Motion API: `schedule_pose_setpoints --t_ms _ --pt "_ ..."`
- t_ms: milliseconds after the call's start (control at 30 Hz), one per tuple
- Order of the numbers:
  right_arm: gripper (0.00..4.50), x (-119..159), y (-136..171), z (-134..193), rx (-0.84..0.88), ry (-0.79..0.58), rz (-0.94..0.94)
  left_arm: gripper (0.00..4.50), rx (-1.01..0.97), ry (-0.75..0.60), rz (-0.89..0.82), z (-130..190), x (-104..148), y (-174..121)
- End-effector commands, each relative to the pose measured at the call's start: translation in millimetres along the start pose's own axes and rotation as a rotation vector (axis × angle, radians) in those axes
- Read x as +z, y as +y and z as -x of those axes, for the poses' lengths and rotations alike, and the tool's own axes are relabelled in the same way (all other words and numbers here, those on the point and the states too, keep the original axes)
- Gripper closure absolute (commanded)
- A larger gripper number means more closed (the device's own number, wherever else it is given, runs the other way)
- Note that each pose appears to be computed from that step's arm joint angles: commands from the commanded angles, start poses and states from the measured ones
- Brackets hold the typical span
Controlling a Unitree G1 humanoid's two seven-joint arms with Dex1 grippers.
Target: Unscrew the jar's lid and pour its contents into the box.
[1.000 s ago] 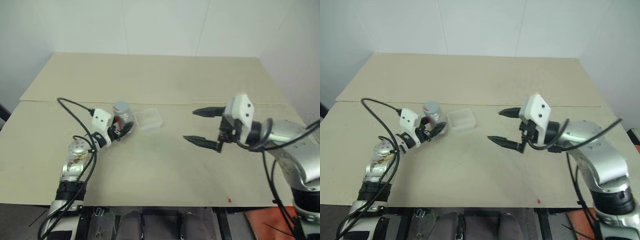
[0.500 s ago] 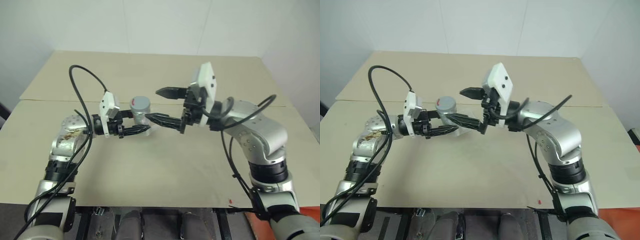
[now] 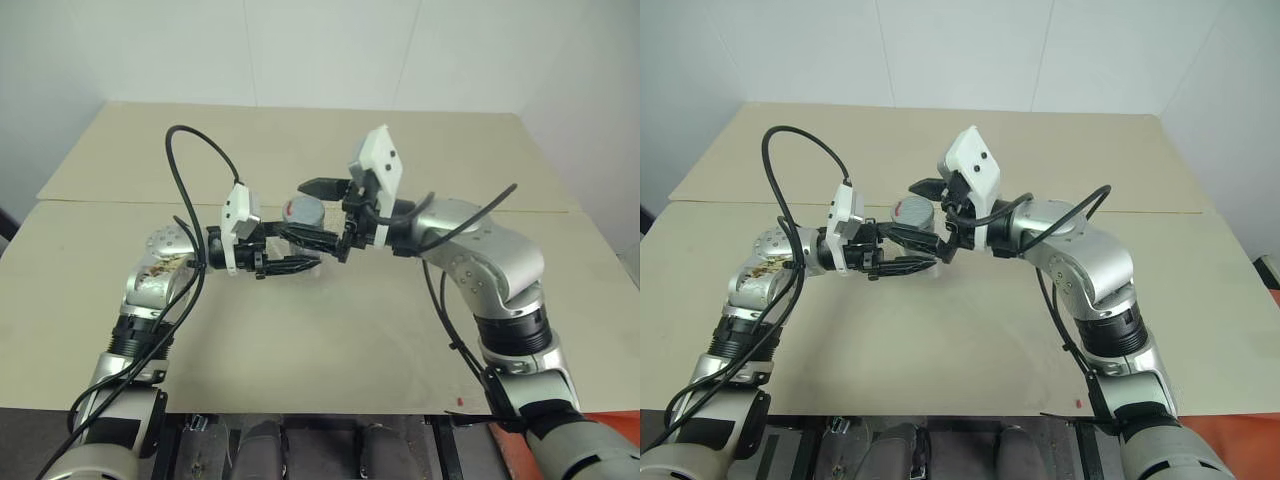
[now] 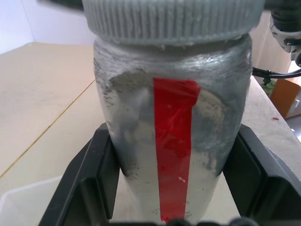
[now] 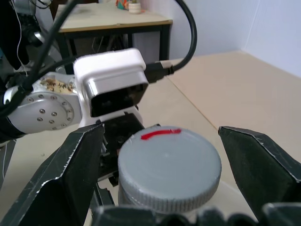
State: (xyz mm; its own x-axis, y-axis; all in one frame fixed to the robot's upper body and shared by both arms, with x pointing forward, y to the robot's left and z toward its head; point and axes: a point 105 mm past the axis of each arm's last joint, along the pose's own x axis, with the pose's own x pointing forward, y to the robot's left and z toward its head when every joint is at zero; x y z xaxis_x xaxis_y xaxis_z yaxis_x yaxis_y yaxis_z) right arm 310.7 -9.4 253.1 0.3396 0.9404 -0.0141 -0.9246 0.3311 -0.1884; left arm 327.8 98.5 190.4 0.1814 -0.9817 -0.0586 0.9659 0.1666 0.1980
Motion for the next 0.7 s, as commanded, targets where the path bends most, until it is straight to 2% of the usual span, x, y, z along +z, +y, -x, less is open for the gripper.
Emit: schedule_pose_setpoints --t_ms 33,67,167,267,700 --pt "0.00 12.5 1.2 0.0 0.012 -0.021 0.041 1.76 -0.017 -0.021 -0.084 0.6 17.6 -2.6" --pt "0.00 12.3 1.2 -0.1 0.013 -0.020 0.041 1.76 -0.017 -0.020 -0.085 1.3 17.5 -2.9" --pt "0.61 12.7 1.4 0.0 0.015 -0.024 0.040 1.76 -0.020 -0.014 -0.086 2.8 16.8 -4.3" --pt "1.56 13.9 1.8 0.2 0.017 -0.031 0.042 1.76 -0.022 -0.008 -0.085 3.8 15.5 -5.4" --pt "1.56 17.3 21.1 1.3 0.137 -0.063 0.056 1.76 -0.034 0.022 -0.087 20.7 16.3 -17.2"
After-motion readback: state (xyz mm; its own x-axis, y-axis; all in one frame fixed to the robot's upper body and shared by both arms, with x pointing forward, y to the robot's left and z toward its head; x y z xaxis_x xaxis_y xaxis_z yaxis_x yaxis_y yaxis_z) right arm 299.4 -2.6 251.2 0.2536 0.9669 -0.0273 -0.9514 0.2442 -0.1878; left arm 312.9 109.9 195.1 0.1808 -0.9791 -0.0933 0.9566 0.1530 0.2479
